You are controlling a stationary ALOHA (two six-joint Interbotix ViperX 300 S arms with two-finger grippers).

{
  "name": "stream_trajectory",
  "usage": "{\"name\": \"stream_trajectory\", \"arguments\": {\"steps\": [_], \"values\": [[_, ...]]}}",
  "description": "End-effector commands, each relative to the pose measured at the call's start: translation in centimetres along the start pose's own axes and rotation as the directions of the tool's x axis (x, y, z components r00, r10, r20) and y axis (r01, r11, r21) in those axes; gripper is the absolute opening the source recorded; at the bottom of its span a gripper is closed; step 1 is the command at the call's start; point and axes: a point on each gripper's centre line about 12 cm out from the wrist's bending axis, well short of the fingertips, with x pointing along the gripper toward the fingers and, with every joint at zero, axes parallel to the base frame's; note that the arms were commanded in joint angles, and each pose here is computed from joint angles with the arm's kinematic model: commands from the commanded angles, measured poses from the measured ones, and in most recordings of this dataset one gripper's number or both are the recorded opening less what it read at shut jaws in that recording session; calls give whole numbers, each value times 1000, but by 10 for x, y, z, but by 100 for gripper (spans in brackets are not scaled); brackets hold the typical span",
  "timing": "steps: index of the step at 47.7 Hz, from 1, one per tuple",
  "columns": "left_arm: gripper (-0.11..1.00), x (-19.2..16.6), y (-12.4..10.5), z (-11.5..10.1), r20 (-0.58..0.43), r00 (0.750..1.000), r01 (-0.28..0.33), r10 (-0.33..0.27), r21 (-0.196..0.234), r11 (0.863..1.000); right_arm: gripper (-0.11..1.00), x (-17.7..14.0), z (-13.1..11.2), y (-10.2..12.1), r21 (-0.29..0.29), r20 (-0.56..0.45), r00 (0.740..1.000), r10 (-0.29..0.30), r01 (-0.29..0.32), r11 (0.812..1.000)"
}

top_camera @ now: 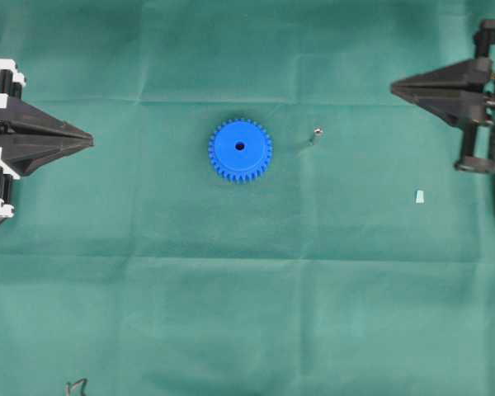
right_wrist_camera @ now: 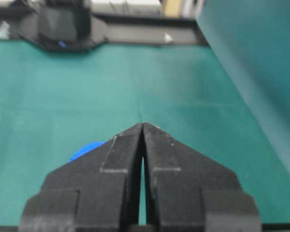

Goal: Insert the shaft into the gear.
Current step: 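Move the right gripper left toward the small silver shaft, then lower the open right gripper around the silver shaft and close it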

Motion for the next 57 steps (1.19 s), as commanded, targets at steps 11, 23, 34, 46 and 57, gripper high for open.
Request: {"name": "stream_trajectory", "arguments": {"steps": [11,23,34,46,57], "values": [[2,3,0,9,17,1000,-1,1,3,1000,34,45,-24,-10,26,-144,989,-39,43,999],[2,4,0,8,14,1000,-1,1,3,1000,79,79,-78,-18,59,-328,943,-61,85,995],[2,4,0,7,6,1000,0,0,2,1000,76,93,-113,-20,83,-405,912,-65,107,991],[2,4,0,6,2,1000,-1,1,2,1000,76,99,-134,-21,110,-444,894,-67,128,986],[2,4,0,6,3,1000,0,0,2,1000,76,104,-145,-22,115,-455,888,-68,134,984]]}}
